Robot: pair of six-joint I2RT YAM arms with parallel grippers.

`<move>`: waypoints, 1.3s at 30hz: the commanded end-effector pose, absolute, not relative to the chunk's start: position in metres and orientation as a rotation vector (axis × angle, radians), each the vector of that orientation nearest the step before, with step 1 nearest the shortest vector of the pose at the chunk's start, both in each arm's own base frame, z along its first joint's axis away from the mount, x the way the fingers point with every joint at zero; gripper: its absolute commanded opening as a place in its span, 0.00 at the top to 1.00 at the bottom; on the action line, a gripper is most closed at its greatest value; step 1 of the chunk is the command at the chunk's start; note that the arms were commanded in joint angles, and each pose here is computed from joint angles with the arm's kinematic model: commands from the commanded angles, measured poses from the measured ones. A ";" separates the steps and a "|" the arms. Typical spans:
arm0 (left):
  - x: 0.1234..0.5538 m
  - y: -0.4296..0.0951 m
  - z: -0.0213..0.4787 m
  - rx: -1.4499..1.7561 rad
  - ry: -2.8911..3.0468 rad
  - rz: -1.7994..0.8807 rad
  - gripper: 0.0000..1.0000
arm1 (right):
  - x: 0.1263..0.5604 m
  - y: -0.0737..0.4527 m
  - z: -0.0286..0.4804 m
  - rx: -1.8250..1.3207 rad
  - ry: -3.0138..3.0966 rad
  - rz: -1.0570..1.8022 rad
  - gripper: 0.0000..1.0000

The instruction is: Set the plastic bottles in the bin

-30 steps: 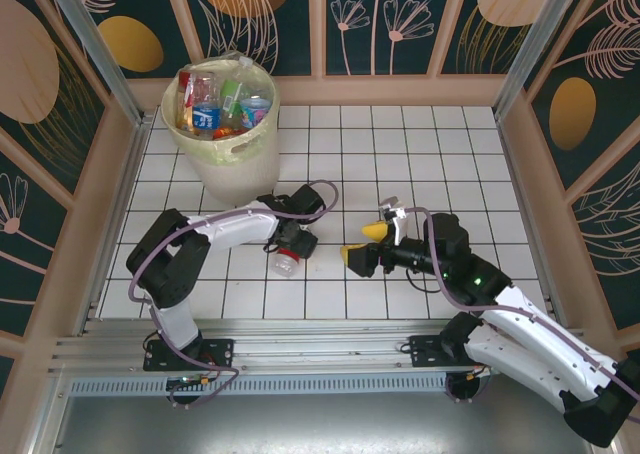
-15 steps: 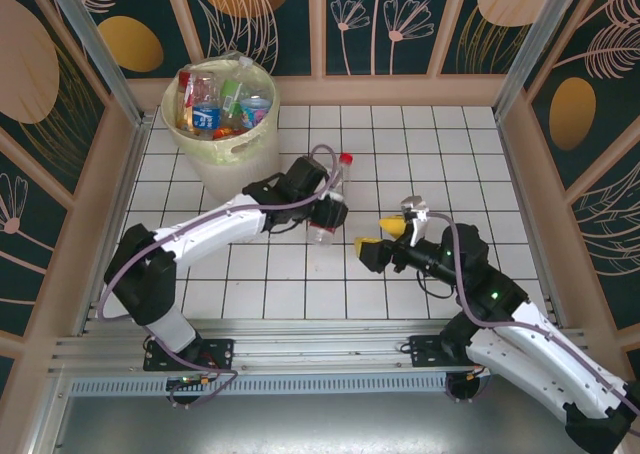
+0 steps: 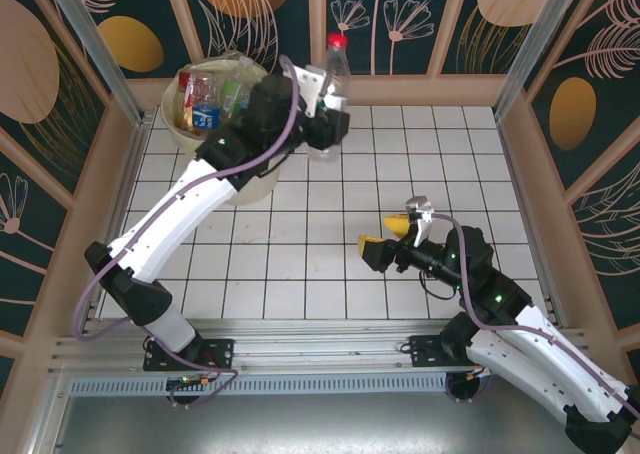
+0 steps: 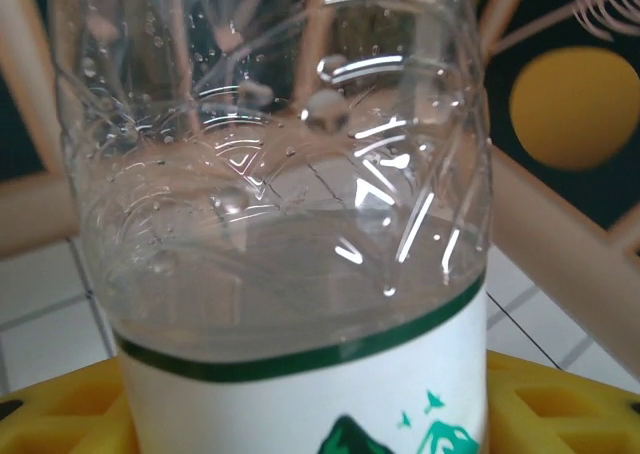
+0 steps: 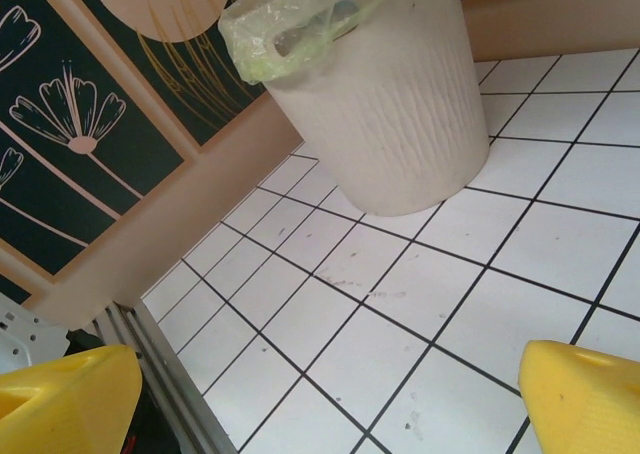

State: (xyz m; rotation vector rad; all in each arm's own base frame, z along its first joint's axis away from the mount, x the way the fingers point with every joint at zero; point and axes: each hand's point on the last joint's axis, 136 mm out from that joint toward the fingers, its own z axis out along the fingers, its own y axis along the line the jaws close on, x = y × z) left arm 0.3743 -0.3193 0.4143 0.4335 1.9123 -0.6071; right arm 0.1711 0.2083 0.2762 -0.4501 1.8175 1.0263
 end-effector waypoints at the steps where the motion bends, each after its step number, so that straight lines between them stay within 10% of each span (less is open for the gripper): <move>1: 0.395 -0.282 0.412 0.393 1.947 -0.433 0.38 | 0.173 0.207 0.279 -0.435 1.812 1.017 0.02; 22: 0.453 -0.112 0.418 0.127 1.927 0.160 0.39 | 0.177 0.211 0.272 -0.431 1.838 1.022 0.02; 39: 0.485 -0.096 0.358 0.184 2.055 0.192 0.33 | 0.179 0.214 0.270 -0.442 1.859 1.014 0.02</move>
